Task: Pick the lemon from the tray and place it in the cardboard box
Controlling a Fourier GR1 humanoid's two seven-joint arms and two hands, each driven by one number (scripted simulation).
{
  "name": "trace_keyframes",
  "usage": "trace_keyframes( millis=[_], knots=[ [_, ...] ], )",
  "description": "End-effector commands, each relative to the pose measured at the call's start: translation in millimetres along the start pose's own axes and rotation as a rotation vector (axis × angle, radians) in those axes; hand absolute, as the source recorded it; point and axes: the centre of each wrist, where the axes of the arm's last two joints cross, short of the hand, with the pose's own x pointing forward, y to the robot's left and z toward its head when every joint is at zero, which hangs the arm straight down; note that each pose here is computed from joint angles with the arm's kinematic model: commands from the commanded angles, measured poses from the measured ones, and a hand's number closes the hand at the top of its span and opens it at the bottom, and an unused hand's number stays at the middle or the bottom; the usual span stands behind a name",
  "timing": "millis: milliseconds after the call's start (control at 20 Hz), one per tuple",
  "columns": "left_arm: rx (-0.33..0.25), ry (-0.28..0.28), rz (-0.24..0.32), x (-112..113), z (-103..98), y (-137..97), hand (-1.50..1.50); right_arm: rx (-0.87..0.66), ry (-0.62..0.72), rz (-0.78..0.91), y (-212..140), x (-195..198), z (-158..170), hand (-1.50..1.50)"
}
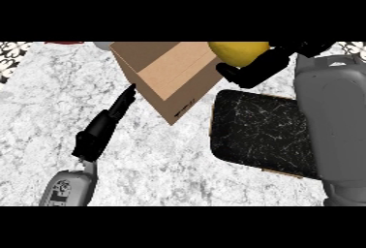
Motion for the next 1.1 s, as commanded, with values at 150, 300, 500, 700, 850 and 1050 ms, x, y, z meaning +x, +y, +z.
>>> trace_keyframes(
  millis=[150, 300, 500, 700, 850, 1050],
  knots=[
    [-0.006, -0.004, -0.005, -3.9, -2.6, -15.4, 0.00, -0.024, 0.035, -0.023, 26.2, -8.1, -42.1, 1.50],
    [-0.005, -0.010, 0.006, 7.7, -2.9, -7.6, 0.00, -0.021, 0.077, 0.045, 17.5, -10.9, -63.1, 1.50],
    [-0.012, -0.013, 0.008, -0.9, -3.7, 1.0, 0.00, -0.018, 0.069, 0.100, 51.3, -13.5, -84.9, 1.50],
    [-0.009, -0.006, -0.009, 4.6, 3.5, -21.9, 0.00, 0.021, 0.083, 0.129, 75.5, -34.0, -85.8, 1.50],
    [-0.036, -0.023, 0.012, 8.0, -7.0, -11.5, 0.00, 0.026, 0.112, 0.176, 90.5, -53.6, -80.5, 1.50],
    [-0.034, -0.024, -0.006, 7.4, -11.3, -9.8, 0.00, 0.100, 0.185, 0.092, 115.7, -37.0, -101.8, 1.50]
  ],
)
